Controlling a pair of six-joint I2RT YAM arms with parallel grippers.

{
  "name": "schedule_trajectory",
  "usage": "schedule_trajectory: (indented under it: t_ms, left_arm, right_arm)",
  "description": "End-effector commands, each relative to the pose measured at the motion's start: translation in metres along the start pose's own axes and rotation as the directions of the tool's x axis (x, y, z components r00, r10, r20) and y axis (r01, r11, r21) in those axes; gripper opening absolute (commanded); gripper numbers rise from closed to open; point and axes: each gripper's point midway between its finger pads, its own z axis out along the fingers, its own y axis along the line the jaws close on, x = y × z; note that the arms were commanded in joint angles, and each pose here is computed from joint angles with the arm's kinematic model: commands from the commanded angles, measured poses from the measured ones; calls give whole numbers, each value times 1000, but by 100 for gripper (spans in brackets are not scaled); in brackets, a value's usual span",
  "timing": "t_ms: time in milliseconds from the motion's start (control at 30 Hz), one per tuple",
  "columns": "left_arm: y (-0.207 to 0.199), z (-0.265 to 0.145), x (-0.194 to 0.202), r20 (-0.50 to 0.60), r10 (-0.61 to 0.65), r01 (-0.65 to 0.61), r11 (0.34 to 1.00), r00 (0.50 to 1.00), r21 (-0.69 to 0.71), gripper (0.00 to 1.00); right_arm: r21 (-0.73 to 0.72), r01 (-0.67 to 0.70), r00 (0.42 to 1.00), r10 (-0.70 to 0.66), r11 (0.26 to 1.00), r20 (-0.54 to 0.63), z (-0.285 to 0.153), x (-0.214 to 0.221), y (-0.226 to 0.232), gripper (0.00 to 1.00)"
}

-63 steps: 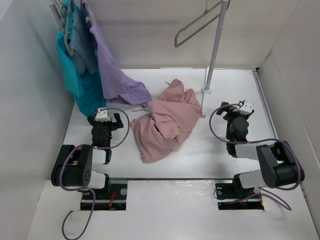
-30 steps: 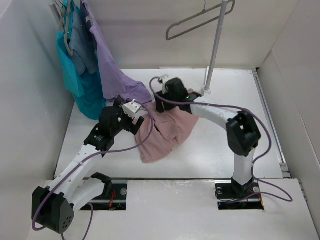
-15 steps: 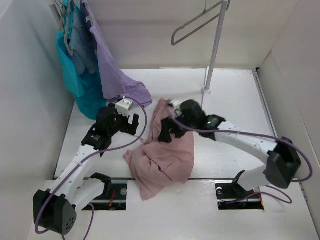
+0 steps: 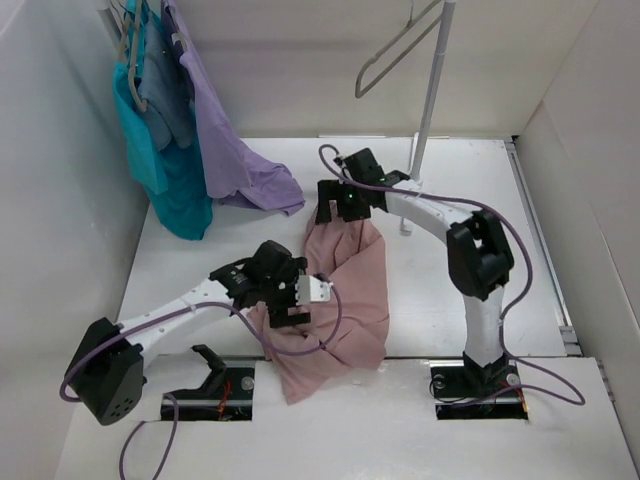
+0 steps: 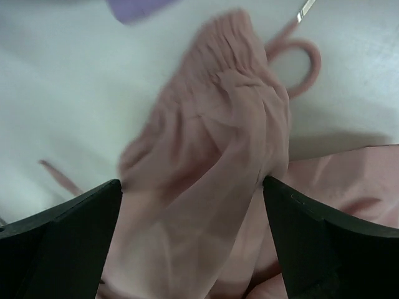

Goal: Place the trousers on the hanger
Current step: Flatten out the trousers at the center of the board.

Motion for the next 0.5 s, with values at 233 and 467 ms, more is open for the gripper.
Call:
schedule_trajectory:
  t_ms: [233, 467]
  left_arm:
    - [-33, 20, -8, 40, 122, -127, 978, 992, 166, 7]
    - [147, -52, 24, -91, -169, 82, 798, 981, -597, 0]
  right_arm:
    - [11, -63, 997, 62, 998, 49, -14, -20, -17, 0]
    - [48, -191, 886, 151, 981, 439, -163, -99, -50, 0]
